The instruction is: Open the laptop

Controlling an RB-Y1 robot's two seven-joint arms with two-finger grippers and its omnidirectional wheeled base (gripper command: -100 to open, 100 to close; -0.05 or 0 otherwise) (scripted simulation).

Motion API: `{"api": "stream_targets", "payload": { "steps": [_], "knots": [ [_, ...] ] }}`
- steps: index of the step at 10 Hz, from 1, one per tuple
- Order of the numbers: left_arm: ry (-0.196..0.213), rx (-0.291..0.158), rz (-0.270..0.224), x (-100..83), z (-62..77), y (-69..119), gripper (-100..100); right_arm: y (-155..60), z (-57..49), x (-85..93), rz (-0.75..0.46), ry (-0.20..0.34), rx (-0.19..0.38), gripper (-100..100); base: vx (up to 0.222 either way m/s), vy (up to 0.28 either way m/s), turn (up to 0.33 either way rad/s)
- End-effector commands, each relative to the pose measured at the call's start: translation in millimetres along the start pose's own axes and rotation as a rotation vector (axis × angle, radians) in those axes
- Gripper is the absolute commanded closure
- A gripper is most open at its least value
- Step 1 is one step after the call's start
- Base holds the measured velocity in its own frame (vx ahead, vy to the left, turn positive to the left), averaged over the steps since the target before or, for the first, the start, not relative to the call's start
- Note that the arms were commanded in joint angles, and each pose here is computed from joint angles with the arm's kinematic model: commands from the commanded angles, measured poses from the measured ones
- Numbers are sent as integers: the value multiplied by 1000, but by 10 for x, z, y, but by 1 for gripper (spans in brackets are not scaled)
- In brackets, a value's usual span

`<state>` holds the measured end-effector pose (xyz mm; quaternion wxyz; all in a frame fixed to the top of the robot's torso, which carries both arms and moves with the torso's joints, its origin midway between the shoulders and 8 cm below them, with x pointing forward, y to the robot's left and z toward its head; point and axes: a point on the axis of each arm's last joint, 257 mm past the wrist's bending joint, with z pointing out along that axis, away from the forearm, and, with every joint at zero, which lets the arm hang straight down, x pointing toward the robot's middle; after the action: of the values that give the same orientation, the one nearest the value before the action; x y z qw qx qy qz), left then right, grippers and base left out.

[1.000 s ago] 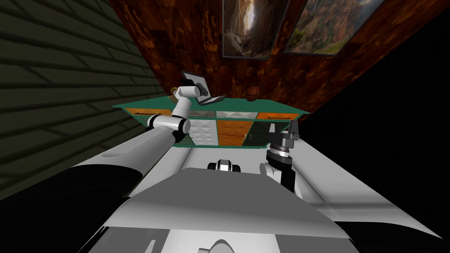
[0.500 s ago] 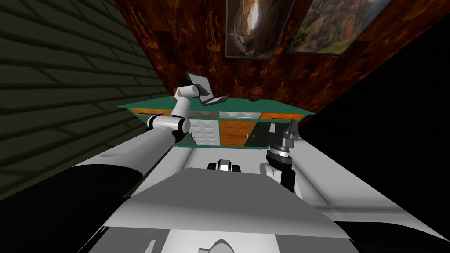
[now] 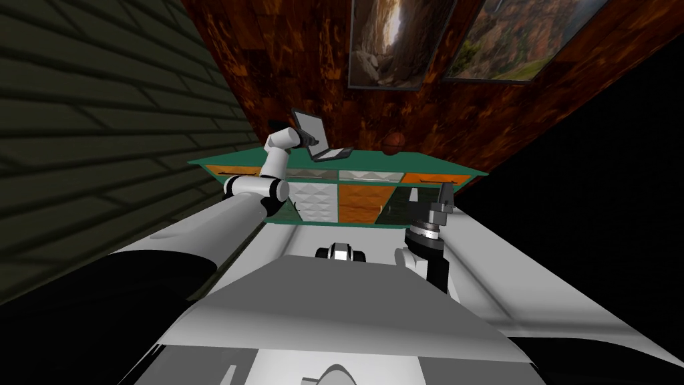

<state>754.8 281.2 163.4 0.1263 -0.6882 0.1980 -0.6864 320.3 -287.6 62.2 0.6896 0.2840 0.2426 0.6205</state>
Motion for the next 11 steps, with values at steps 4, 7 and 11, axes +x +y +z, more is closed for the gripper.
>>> {"api": "stream_targets", "payload": {
  "steps": [4, 7, 11],
  "knots": [
    [10, -34, -155, 13, -1, 34, -100, 0, 0, 0, 0, 0, 0, 0, 13, 71, 8],
    [14, -34, -152, 78, -21, 13, 100, 0, 0, 0, 0, 0, 0, 0, 45, -28, -18],
    [6, 22, 41, -6, 41, -32, 100, 0, 1, 1, 0, 0, 0, 0, -64, 0, -117]
  ]
}}
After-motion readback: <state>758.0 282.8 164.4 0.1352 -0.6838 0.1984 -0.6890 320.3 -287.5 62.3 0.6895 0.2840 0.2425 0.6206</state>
